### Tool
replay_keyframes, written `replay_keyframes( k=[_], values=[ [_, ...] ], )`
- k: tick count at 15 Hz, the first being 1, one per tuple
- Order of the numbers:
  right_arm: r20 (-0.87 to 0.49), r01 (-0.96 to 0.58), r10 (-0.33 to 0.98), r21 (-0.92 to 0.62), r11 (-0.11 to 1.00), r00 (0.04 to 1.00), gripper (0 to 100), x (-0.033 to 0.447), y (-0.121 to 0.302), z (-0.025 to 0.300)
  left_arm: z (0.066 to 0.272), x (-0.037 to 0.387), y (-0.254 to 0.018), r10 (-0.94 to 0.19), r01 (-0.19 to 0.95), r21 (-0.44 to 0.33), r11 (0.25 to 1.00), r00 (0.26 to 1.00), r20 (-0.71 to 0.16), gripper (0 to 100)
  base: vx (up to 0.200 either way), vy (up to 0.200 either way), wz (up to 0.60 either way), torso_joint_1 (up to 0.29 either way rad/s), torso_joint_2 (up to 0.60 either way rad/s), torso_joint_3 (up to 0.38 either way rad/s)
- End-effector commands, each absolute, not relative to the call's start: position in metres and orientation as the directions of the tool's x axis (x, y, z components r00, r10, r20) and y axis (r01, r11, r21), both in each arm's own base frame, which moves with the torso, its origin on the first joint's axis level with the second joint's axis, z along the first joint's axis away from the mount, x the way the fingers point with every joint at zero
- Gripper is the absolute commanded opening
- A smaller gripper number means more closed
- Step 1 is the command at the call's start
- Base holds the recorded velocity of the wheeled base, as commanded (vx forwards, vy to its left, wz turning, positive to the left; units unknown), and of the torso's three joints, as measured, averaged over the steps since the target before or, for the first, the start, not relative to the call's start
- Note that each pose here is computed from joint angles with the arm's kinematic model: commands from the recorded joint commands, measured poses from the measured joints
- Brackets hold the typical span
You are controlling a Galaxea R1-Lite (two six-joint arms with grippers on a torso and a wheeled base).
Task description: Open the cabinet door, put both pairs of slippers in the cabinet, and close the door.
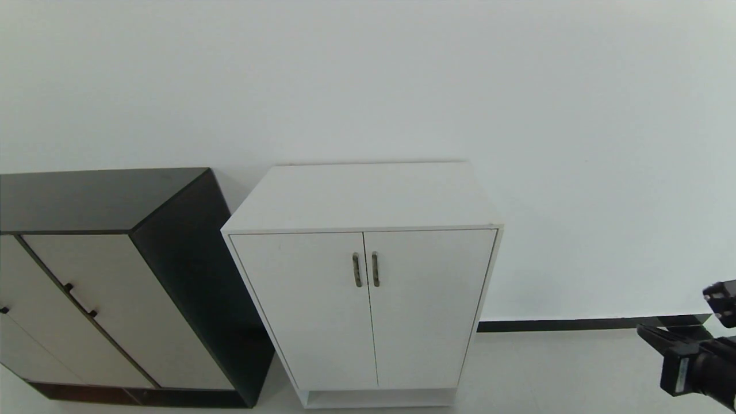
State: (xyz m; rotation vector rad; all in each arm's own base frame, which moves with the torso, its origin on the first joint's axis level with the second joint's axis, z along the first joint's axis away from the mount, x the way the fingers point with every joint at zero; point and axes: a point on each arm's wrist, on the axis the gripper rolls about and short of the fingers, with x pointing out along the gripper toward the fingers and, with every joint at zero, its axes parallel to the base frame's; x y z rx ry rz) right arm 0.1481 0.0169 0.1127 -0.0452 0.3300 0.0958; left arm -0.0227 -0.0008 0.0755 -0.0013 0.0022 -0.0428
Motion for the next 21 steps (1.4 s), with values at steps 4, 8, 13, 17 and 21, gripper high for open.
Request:
replay_keyframes(
  k=[4,8,13,17,21],
  values=[
    [-0.296,-0.015,0.008,-0.019,1.0,0.955,0,0.092,0.002,0.116,0.076,-0.023,-0.001,-0.043,0.043,-0.003,0.999,0.999,-0.002,0,0.0,0.0,0.0,0.0,0.0,0.0],
    [-0.286,-0.018,0.013,-0.014,1.0,0.958,0,0.032,0.0,0.101,0.076,-0.023,-0.001,-0.04,0.04,-0.011,0.999,0.999,-0.002,0,0.0,0.0,0.0,0.0,0.0,0.0],
    [-0.255,-0.009,0.015,0.023,1.0,0.967,0,0.001,0.0,0.083,0.076,-0.023,-0.001,-0.04,0.04,-0.011,0.999,0.999,-0.002,0,0.0,0.0,0.0,0.0,0.0,0.0],
    [-0.204,-0.008,0.013,0.026,1.0,0.979,0,-0.004,0.0,0.083,0.076,-0.023,-0.001,-0.04,0.04,-0.011,0.999,0.999,-0.002,0,0.0,0.0,0.0,0.0,0.0,0.0],
    [-0.144,-0.015,0.015,0.003,1.0,0.99,0,-0.009,0.0,0.083,0.076,-0.023,-0.001,-0.04,0.04,-0.011,0.999,0.999,-0.002,0,0.0,0.0,0.0,0.0,0.0,0.0]
  ],
)
